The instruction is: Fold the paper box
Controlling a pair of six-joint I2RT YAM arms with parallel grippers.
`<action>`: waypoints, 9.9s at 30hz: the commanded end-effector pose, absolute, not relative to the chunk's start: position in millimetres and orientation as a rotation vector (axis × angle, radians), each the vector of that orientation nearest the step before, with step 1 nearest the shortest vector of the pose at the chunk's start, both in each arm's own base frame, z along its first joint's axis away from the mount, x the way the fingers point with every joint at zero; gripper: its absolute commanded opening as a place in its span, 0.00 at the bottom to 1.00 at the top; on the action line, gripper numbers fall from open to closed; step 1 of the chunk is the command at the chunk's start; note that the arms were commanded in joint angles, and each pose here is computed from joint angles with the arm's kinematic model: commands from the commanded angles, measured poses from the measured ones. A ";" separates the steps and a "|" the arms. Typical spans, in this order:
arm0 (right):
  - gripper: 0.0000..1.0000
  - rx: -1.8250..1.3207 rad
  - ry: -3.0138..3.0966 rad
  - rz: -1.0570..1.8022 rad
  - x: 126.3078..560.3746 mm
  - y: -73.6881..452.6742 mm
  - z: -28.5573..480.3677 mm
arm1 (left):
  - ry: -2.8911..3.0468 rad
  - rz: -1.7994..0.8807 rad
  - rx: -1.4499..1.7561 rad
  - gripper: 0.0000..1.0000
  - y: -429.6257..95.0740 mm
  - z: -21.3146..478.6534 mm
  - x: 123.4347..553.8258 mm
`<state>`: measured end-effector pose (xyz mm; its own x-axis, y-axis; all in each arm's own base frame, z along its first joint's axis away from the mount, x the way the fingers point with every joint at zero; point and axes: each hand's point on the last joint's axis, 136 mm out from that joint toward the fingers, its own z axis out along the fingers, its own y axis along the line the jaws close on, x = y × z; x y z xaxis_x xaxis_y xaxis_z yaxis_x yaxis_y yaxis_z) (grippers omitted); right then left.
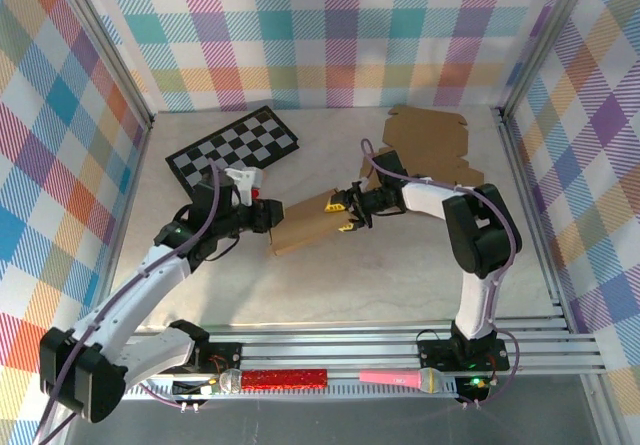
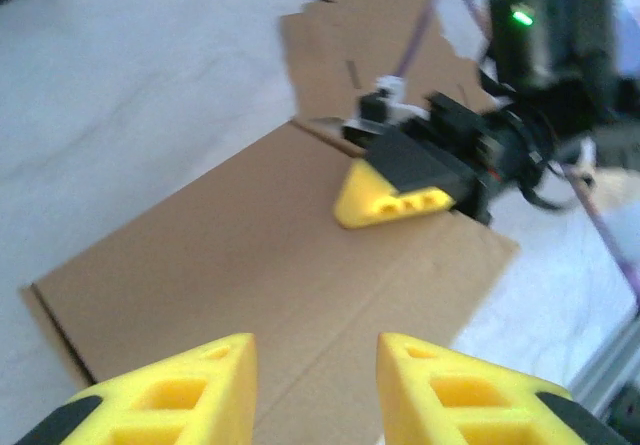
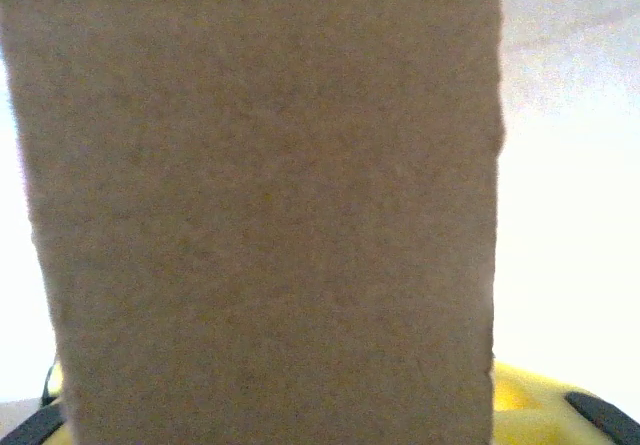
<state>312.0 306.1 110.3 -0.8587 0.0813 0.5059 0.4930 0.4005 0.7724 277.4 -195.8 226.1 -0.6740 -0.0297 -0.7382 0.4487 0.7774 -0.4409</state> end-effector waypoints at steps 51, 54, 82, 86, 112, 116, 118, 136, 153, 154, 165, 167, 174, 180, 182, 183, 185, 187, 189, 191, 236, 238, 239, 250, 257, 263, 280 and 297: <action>0.30 -1.082 -1.892 -1.004 231.6 260.0 123.6 | 1.863 -0.098 1.623 0.71 -257.2 149.8 228.9; 0.30 -1.100 -1.884 -0.999 227.6 257.9 123.7 | 1.863 -0.091 1.620 0.70 -258.2 145.1 231.5; 0.80 -1.109 -2.266 -1.051 267.1 205.4 160.9 | 2.085 -0.376 1.703 0.64 -271.2 139.4 235.3; 0.81 -1.037 -2.389 -1.052 264.8 196.8 169.2 | 2.104 -0.385 1.701 0.65 -274.1 137.0 237.9; 0.58 0.603 -3.525 -0.792 276.9 139.3 207.2 | 2.102 -0.424 1.703 0.66 -286.5 142.6 244.5; 0.62 0.982 -3.463 -0.747 270.4 157.2 199.2 | 2.105 -0.424 1.702 0.66 -286.9 142.6 245.0; 0.64 1.070 -3.458 -0.696 271.6 162.8 196.4 | 2.107 -0.425 1.699 0.66 -287.2 142.5 245.4; 0.65 1.189 -3.368 -0.396 290.3 182.7 154.5 | 2.102 -0.427 1.695 0.67 -288.1 145.8 246.1; 0.55 1.159 -3.381 -0.453 284.3 182.9 179.8 | 2.088 -0.434 1.693 0.67 -289.1 149.6 246.3; 0.55 1.160 -3.380 -0.455 285.1 183.1 181.3 | 2.087 -0.433 1.695 0.67 -289.1 149.5 246.1; 0.40 1.170 -3.371 -0.488 287.0 185.7 186.9 | 2.089 -0.434 1.694 0.67 -287.8 150.3 244.5; 0.37 1.164 -3.368 -0.490 286.5 185.9 185.9 | 2.090 -0.434 1.694 0.66 -287.8 150.3 244.3; 0.30 1.162 -3.377 -0.473 287.8 184.5 185.8 | 2.091 -0.436 1.692 0.61 -286.9 151.0 243.7; 0.22 1.164 -3.370 -0.478 289.8 186.4 186.1 | 2.088 -0.423 1.691 0.58 -286.2 151.8 244.9; 0.18 1.167 -3.368 -0.480 290.0 186.9 186.1 | 2.091 -0.419 1.688 0.56 -285.6 151.7 245.6; 0.16 1.168 -3.368 -0.478 290.2 186.7 186.0 | 2.092 -0.416 1.689 0.55 -285.3 151.5 245.6; 0.14 1.169 -3.368 -0.475 290.2 186.5 186.5 | 2.093 -0.415 1.687 0.54 -285.7 151.5 246.1; 0.11 1.173 -3.368 -0.474 290.4 186.7 186.7 | 2.093 -0.414 1.684 0.54 -285.8 151.9 246.6; 0.10 1.169 -3.371 -0.473 290.5 186.3 187.1 | 2.092 -0.411 1.682 0.54 -285.8 152.1 247.3; 0.08 1.163 -3.371 -0.473 290.7 186.3 186.7 | 2.092 -0.410 1.682 0.54 -286.0 151.8 247.5; 0.00 0.700 -3.353 -0.563 278.6 190.6 189.9 | 2.115 -0.404 1.649 0.49 -287.4 150.3 256.6; 0.00 0.695 -3.352 -0.562 277.9 190.2 188.7 | 2.116 -0.404 1.648 0.49 -287.7 150.3 257.4; 0.00 0.689 -3.351 -0.558 277.4 189.5 187.1 | 2.117 -0.403 1.650 0.49 -287.9 150.0 257.4; 0.00 0.702 -3.413 -0.573 273.8 189.0 176.2 | 2.121 -0.414 1.650 0.46 -289.1 148.7 258.4; 0.00 0.745 -3.448 -0.558 276.6 189.3 172.7 | 2.111 -0.405 1.604 0.56 -288.0 155.9 263.1; 0.00 0.759 -3.441 -0.542 276.3 192.3 169.1 | 2.112 -0.457 1.463 0.60 -285.2 175.7 269.7; 0.00 0.758 -3.447 -0.522 274.8 195.6 169.6 | 2.232 -0.414 0.964 0.61 -245.2 215.4 273.8; 0.00 0.771 -3.444 -0.490 271.6 196.0 164.0 | 2.551 -0.394 0.774 0.43 -210.0 189.2 238.6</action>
